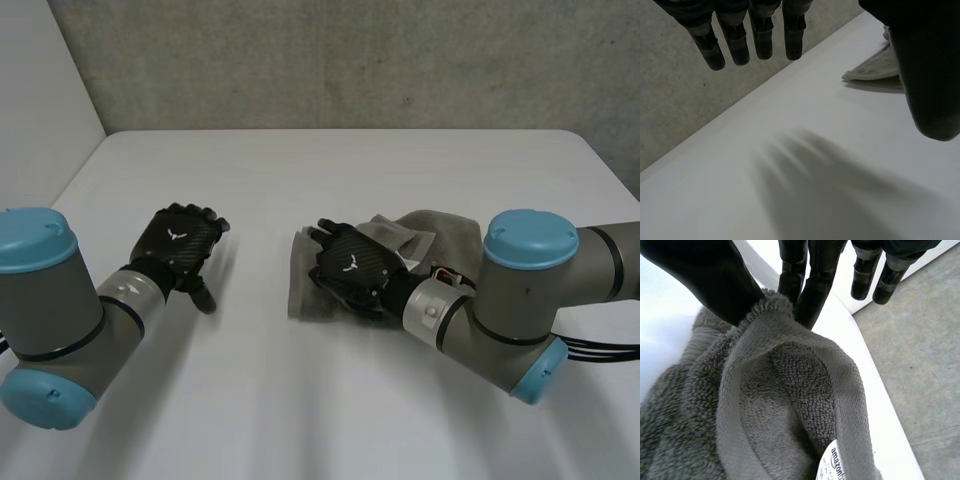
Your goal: Fold the towel.
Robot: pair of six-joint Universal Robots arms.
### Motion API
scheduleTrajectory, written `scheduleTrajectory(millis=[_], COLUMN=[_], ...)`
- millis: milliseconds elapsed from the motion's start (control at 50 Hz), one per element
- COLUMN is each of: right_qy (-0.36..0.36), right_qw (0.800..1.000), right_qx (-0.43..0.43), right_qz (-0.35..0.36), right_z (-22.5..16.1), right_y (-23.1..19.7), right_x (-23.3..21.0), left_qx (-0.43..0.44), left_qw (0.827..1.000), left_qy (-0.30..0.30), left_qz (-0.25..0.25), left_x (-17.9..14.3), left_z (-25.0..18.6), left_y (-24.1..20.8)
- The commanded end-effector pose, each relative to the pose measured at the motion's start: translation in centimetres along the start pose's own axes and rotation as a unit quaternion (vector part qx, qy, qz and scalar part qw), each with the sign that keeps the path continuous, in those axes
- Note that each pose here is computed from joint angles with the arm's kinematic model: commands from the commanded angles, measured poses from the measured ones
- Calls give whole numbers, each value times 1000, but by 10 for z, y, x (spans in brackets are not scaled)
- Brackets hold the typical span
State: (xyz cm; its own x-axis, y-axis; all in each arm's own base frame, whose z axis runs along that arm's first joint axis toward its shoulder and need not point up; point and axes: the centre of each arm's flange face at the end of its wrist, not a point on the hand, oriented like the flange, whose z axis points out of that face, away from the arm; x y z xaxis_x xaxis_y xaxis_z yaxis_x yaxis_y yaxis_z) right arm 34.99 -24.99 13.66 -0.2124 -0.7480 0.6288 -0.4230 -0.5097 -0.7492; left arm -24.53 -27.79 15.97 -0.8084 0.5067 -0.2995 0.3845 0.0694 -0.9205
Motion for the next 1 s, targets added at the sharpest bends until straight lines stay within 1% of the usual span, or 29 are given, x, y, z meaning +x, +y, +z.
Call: scheduleTrajectory(millis=[20, 100, 160, 240, 300, 320, 340, 360, 400, 420, 460, 480, 520, 540, 560, 580, 640, 660, 700, 720, 760, 780, 820, 880, 920, 1000], right_qy=[33, 41, 33, 30, 34, 34, 36, 36, 51, 52, 88, 88, 131, 131, 149, 149, 193, 193, 221, 221, 236, 237, 237, 236, 231, 221], right_qw=[999, 999, 999, 999, 998, 998, 997, 997, 993, 993, 985, 985, 969, 968, 960, 959, 939, 939, 927, 927, 914, 914, 904, 901, 897, 898], right_qx=[7, 14, 18, 19, 12, 12, 5, 5, 6, 6, 12, 12, 4, 3, 0, 0, -14, -14, -45, -45, -76, -76, -102, -110, -124, -137], right_qz=[-10, -10, -3, 15, 48, 48, 66, 66, 106, 106, 151, 151, 212, 212, 239, 239, 285, 285, 300, 300, 321, 321, 341, 347, 355, 356], right_z=[9, 13, 19, 24, 22, 22, 19, 19, 8, 8, -13, -14, -37, -38, -48, -49, -81, -81, -101, -101, -115, -115, -122, -125, -128, -128], right_y=[-15, -20, -19, -20, -22, -22, -19, -19, -29, -29, -37, -37, -29, -29, -24, -24, -16, -16, 4, 4, 23, 23, 38, 42, 50, 57], right_x=[13, 16, 9, 4, 3, 3, 4, 4, 15, 15, 43, 44, 73, 73, 83, 83, 103, 103, 109, 109, 109, 109, 99, 95, 86, 75], left_qx=[8, 17, 22, 43, 52, 52, 58, 58, 74, 74, 86, 86, 93, 98, 104, 104, 112, 110, 109, 109, 108, 102, 91, 88, 81, 78], left_qw=[1000, 1000, 1000, 999, 998, 998, 997, 997, 995, 995, 991, 991, 990, 988, 986, 986, 983, 982, 979, 979, 978, 977, 976, 975, 974, 976], left_qy=[-2, -4, -3, 7, 16, 16, 22, 22, 39, 39, 55, 55, 62, 69, 75, 75, 83, 90, 106, 106, 113, 119, 126, 132, 142, 129], left_qz=[2, 2, 1, -18, -35, -35, -45, -45, -63, -63, -82, -82, -90, -99, -105, -106, -118, -123, -133, -133, -139, -145, -155, -158, -156, -156], left_x=[-1, -2, -1, 8, 15, 15, 18, 19, 30, 30, 40, 40, 45, 50, 54, 54, 62, 68, 83, 83, 89, 94, 103, 109, 123, 127], left_z=[2, 4, 4, 5, 4, 4, 4, 4, 2, 2, 1, 1, 0, -1, 0, 0, 1, 2, 3, 3, 4, 5, 11, 13, 16, 21], left_y=[-5, -10, -12, -21, -26, -26, -30, -30, -41, -41, -50, -50, -55, -59, -63, -63, -69, -69, -68, -68, -67, -63, -52, -47, -38, -31])
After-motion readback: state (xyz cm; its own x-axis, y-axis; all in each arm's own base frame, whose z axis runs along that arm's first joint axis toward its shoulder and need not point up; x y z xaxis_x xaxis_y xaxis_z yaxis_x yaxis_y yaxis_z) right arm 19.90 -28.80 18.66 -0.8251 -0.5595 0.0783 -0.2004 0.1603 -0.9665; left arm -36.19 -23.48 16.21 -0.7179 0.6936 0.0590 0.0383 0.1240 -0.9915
